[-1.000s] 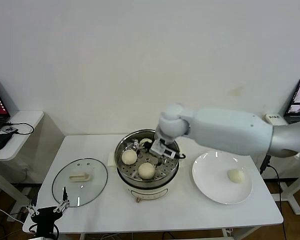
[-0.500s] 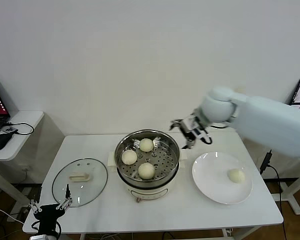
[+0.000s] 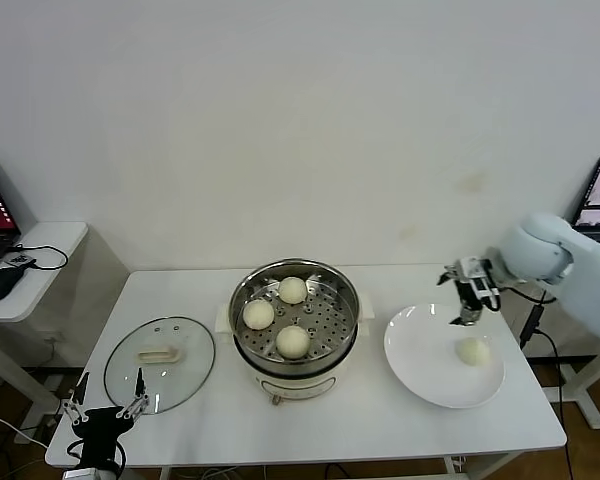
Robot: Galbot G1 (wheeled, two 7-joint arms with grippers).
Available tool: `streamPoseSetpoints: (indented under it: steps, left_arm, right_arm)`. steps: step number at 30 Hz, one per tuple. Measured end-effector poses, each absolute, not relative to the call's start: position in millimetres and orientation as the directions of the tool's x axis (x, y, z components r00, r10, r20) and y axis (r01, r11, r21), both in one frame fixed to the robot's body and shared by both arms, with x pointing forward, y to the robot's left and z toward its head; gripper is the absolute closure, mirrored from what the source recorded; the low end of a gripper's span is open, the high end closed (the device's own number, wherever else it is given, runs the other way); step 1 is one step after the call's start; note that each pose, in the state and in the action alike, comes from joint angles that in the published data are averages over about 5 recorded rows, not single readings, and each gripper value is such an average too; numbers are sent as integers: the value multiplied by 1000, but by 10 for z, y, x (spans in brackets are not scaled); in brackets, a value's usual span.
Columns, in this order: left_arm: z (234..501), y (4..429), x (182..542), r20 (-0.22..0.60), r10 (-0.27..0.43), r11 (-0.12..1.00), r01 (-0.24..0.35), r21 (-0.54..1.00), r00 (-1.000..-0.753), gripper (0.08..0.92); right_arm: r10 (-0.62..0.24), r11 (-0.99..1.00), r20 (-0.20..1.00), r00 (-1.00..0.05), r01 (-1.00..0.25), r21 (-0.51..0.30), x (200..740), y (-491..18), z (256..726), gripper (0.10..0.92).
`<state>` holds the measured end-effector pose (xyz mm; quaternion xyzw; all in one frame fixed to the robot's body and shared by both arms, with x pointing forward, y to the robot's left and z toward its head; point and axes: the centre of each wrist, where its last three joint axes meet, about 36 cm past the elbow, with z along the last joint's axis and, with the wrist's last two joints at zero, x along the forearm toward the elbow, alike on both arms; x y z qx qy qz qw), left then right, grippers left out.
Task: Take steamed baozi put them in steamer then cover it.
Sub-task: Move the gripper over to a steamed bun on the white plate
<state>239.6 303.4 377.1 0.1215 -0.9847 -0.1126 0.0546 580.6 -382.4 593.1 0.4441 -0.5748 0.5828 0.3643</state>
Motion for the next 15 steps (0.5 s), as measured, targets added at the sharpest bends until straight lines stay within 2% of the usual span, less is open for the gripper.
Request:
streamPoseSetpoints:
  steps: [7,15]
  left_arm:
    - [3755,3053,2388,85,-255,943,-229,240,-963,177]
    - [3751,3060,2382,88,-257,942,-229,243,-962,177]
  right_arm:
    - [-21,-13,951,-310,-951,-310,5788,-4235,5528,199]
    - [19,20,962,-272,-962,-272,5796,-4425,5097,199]
